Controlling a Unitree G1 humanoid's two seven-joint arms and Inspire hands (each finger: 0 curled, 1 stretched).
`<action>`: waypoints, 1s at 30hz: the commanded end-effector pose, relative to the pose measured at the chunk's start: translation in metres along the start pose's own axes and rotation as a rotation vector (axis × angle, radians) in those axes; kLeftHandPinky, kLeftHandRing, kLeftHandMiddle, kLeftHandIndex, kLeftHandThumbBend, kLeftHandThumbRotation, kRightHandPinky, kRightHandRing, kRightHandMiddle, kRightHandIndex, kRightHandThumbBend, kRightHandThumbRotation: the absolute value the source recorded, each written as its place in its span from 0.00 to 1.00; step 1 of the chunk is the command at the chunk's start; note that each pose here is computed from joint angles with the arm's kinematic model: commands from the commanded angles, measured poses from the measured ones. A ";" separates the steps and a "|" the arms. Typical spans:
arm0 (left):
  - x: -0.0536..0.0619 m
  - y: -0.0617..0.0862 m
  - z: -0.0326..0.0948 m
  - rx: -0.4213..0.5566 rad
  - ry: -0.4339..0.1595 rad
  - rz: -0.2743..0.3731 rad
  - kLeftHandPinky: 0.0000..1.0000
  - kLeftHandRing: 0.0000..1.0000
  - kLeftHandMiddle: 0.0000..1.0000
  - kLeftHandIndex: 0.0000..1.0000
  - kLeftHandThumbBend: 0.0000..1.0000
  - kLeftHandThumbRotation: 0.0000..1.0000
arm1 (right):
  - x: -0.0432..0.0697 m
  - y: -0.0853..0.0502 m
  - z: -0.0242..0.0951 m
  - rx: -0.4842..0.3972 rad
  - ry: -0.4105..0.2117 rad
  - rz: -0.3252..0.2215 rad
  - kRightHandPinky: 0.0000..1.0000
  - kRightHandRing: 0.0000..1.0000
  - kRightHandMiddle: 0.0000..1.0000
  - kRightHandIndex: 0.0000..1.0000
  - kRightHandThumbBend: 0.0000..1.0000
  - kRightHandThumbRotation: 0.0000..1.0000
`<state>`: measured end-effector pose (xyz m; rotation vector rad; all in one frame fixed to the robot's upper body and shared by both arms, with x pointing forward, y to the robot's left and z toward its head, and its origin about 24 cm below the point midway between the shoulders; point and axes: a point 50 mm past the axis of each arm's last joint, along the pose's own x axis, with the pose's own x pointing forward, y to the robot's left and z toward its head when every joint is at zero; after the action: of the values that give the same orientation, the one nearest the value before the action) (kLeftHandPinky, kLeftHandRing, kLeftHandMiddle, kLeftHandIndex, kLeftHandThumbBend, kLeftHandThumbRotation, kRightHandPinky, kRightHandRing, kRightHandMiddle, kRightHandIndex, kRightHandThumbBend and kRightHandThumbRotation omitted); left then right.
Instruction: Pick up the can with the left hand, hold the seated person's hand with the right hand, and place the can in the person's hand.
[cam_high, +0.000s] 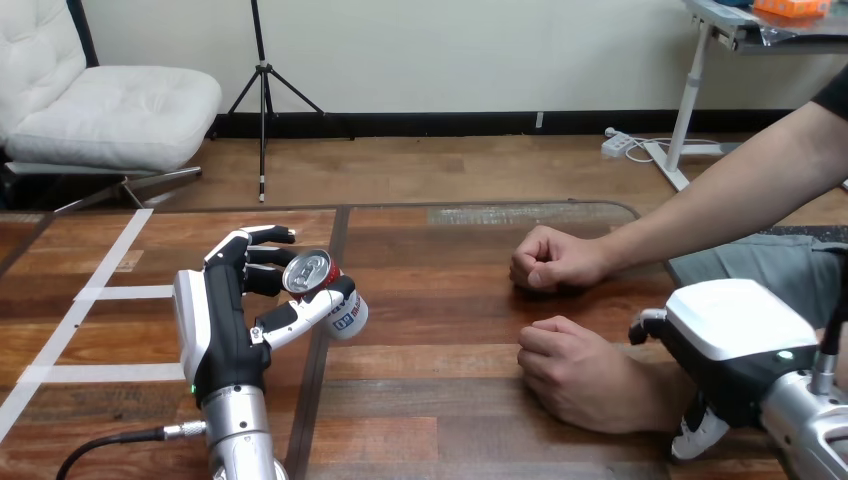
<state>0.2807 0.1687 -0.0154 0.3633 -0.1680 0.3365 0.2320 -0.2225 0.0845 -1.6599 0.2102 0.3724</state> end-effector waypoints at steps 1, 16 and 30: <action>0.019 -0.002 0.027 -0.062 -0.134 0.017 0.49 0.45 0.47 0.57 0.74 0.00 | 0.011 -0.018 -0.002 -0.062 0.007 -0.055 0.75 0.80 0.81 0.77 0.92 0.05; 0.019 0.000 0.027 -0.044 -0.145 0.022 0.47 0.44 0.47 0.57 0.74 0.00 | 0.031 -0.008 -0.005 -0.089 0.016 0.017 0.69 0.76 0.77 0.75 0.88 0.02; 0.018 0.000 0.028 -0.044 -0.148 0.021 0.47 0.44 0.47 0.57 0.73 0.00 | 0.038 -0.003 -0.004 -0.090 0.030 0.053 0.67 0.73 0.76 0.74 0.90 0.04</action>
<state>0.2826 0.1659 -0.0081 0.3596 -0.2140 0.3257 0.2570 -0.2264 0.0618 -1.7205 0.2924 0.4240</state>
